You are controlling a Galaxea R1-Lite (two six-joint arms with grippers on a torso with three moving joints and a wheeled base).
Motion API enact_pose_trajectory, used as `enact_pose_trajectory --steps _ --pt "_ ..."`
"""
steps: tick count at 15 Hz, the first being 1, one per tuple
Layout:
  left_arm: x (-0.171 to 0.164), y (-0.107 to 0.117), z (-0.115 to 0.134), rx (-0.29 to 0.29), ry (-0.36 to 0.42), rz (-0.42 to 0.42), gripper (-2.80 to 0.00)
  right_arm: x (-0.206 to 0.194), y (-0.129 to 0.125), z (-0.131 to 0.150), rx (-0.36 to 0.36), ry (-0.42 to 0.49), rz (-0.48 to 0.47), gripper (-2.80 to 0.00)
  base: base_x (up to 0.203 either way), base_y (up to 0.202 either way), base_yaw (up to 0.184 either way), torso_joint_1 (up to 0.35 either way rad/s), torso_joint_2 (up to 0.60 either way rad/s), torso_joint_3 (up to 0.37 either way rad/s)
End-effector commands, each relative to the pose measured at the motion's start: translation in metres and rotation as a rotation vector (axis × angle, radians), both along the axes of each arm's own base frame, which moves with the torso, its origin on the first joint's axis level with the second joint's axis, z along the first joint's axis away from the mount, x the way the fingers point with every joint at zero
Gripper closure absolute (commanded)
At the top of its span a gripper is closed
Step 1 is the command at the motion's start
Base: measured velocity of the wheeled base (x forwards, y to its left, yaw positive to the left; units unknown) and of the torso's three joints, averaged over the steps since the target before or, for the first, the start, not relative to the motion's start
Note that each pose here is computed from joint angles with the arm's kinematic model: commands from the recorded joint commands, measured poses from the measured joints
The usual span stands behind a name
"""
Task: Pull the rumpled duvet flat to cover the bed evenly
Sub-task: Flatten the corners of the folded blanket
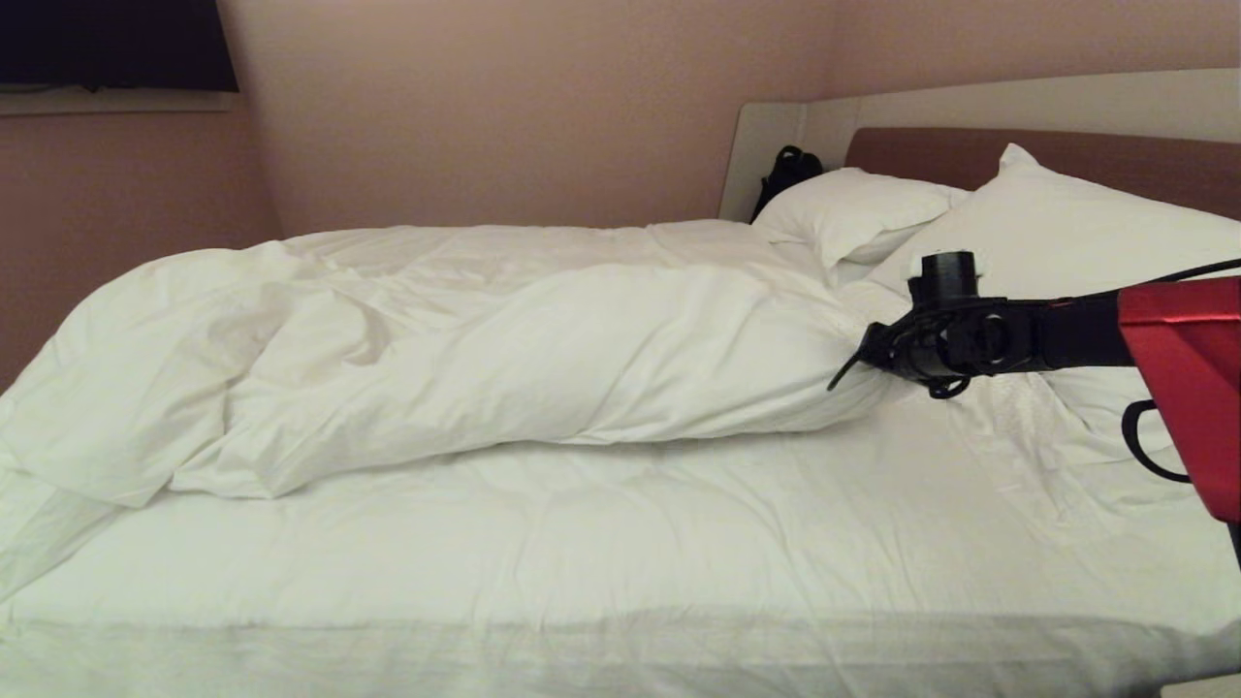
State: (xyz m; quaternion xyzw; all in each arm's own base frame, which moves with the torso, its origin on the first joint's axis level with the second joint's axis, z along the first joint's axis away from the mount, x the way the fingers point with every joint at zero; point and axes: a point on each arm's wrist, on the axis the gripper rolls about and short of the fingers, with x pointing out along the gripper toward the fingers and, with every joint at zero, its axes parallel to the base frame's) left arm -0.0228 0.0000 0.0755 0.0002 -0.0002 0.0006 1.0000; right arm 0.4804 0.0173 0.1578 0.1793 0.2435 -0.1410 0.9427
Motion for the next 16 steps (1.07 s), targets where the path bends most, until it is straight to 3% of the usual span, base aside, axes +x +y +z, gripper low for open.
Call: enact_pose_trajectory --steps 1,4,10,11,16 --pt "0.000 0.000 0.000 0.000 0.000 0.000 0.00 -0.012 -0.004 -0.013 -0.009 0.124 -0.014 0.00 0.000 0.000 0.000 0.000 0.00 0.000" --pt "0.000 0.000 0.000 0.000 -0.001 0.000 0.00 -0.029 0.000 -0.037 -0.018 0.233 -0.003 0.00 0.000 0.000 0.000 0.000 0.00 0.000" --pt "0.000 0.000 0.000 0.001 -0.001 0.000 0.00 -0.030 0.017 -0.057 -0.019 0.284 0.038 0.00 0.000 0.000 0.000 0.000 0.00 0.000" --pt "0.000 0.000 0.000 0.000 0.000 0.000 0.00 -0.027 0.017 -0.063 -0.019 0.294 0.038 -2.80 0.000 0.000 0.000 0.000 0.00 0.000" --pt "0.000 0.000 0.000 0.001 -0.001 0.000 0.00 -0.034 0.021 -0.038 0.004 0.242 0.066 -2.80 0.000 0.000 0.000 0.000 0.00 0.000"
